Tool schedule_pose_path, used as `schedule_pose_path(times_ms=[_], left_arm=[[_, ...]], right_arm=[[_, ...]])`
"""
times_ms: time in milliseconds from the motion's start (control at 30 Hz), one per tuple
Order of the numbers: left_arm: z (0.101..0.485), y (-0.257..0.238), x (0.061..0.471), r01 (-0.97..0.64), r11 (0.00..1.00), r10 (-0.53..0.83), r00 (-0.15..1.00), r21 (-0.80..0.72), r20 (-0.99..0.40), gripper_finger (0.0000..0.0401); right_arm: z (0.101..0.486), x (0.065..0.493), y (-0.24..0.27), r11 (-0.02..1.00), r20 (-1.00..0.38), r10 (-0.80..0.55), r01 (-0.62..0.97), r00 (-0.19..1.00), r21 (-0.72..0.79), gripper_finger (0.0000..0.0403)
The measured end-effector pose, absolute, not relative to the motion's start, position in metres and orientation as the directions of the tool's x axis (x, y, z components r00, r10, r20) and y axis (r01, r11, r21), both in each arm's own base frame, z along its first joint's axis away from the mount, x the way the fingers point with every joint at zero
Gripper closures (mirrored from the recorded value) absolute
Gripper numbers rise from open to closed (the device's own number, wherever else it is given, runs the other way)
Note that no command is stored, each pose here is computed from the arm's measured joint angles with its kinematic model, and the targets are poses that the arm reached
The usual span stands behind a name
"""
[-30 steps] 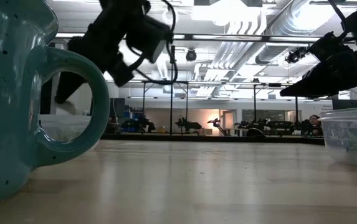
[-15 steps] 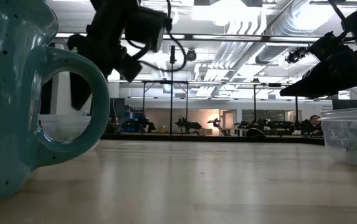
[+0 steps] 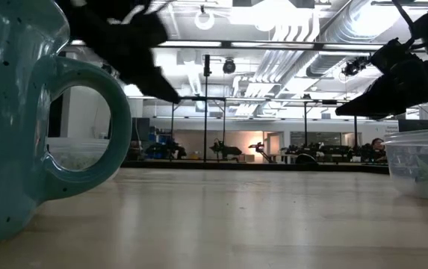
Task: Sort candy
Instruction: Return to Home Position
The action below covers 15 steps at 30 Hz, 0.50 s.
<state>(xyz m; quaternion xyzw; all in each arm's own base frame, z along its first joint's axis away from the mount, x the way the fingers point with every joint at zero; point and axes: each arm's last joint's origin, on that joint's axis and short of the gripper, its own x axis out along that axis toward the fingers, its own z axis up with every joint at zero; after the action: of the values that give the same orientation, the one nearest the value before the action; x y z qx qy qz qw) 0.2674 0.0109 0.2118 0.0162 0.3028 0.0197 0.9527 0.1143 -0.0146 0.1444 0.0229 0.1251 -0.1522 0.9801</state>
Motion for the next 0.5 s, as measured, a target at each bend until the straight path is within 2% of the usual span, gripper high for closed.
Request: schedule_pose_path(times_ms=[267, 400, 500], left_arm=[[0.193, 0.007, 0.177, -0.043, 0.999, 0.048, 0.972, 0.027, -0.231, 0.0257], [0.184, 0.006, 0.146, -0.043, 0.998, 0.049, 0.991, 0.053, -0.124, 0.0301], [0.178, 0.006, 0.13, -0.059, 0.994, 0.068, 0.993, 0.09, -0.101, 0.0347]], right_arm=[[0.144, 0.114, -0.015, 0.952, -0.251, -0.293, 0.306, 0.923, 0.015, 0.0373], [0.145, 0.114, -0.015, 0.951, -0.245, -0.293, 0.309, 0.924, 0.028, 0.037], [0.147, 0.115, -0.015, 0.951, -0.226, -0.293, 0.308, 0.929, 0.033, 0.0373]])
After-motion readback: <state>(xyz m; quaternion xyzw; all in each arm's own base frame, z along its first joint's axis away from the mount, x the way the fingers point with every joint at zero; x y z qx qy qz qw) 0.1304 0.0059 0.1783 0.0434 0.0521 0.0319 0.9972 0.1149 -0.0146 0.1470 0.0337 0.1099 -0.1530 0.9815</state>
